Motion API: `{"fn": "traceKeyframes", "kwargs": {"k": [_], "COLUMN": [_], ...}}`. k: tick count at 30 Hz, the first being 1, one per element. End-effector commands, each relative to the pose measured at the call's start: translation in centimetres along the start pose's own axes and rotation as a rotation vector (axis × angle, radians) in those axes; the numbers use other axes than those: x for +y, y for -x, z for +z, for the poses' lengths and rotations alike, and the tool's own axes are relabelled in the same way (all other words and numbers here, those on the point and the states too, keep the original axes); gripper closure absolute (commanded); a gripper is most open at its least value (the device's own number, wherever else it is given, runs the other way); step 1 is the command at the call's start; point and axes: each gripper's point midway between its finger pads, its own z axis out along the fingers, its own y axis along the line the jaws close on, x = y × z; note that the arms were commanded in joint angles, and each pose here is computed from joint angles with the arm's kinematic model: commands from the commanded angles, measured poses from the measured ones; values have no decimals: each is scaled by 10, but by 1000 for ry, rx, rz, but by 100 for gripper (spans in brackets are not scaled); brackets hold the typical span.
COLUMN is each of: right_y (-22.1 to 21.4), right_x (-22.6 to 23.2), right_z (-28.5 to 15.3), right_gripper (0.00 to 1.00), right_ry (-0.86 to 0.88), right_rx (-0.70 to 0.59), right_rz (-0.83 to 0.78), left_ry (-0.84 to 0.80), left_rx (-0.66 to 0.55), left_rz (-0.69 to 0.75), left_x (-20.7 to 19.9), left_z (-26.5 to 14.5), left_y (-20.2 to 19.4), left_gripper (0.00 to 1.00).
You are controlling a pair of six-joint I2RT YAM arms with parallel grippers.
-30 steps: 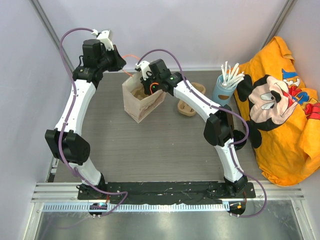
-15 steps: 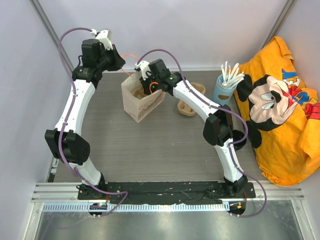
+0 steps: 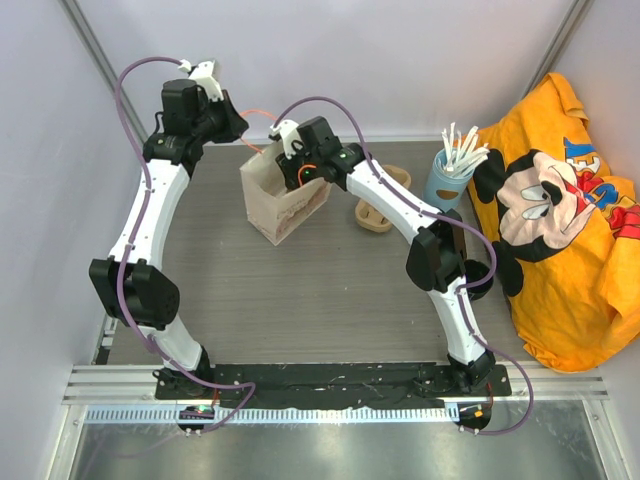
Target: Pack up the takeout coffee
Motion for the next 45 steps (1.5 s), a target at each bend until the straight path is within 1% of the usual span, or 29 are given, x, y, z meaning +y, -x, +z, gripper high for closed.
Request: {"fn": "traceKeyframes", "kwargs": {"k": [1,8,9,11,12,15,22,26,29,30,32,38,41,45], "right_y": [45,63,67,76,81,95,116,134,144,145,148,154,161,156], "right_x": [0,2,1,2,3,7,11,11,13,12,10,3,-1,-15], "right_z": [-27,-46,-50,-59,-63,-78,-108,-134,-153,-156,-168,-189,-202,-210], "right_gripper": [59,45,40,36,31,26,24,22,17,16,10,5,4,4], "right_ry": [-3,2,-1,-1,1,14,15,4,-1,-6,-12,-23,-27,-29], "right_rx": [-113,-159,-169,-190,-206,-244,-300,-354,-383,-384,-398,-423,-449,-444], "right_rz": [-31,-56,-61,-75,-78,-87,-106,-124,-145,-152,-167,-178,-186,-196], "left_ry": [-11,-11,-11,-13,-9,-9,-6,-4,-6,-4,-5,-6,-10,-15], "left_rx": [-54,-53,-53,-52,-52,-52,-50,-49,-51,-50,-52,-51,-49,-50], "left_rz": [-2,-10,-12,-12,-12,-11,-12,-12,-11,-12,-12,-16,-18,-14], "left_x": [-1,0,0,0,0,0,2,2,1,2,2,1,1,-1], "left_z": [-3,-2,-2,-2,-1,-1,-1,-1,-2,-1,-1,-1,-2,-5], "left_y": [16,16,15,15,15,15,14,14,15,14,14,14,13,14], "left_gripper": [94,94,94,94,94,94,94,94,94,94,94,94,93,93]}}
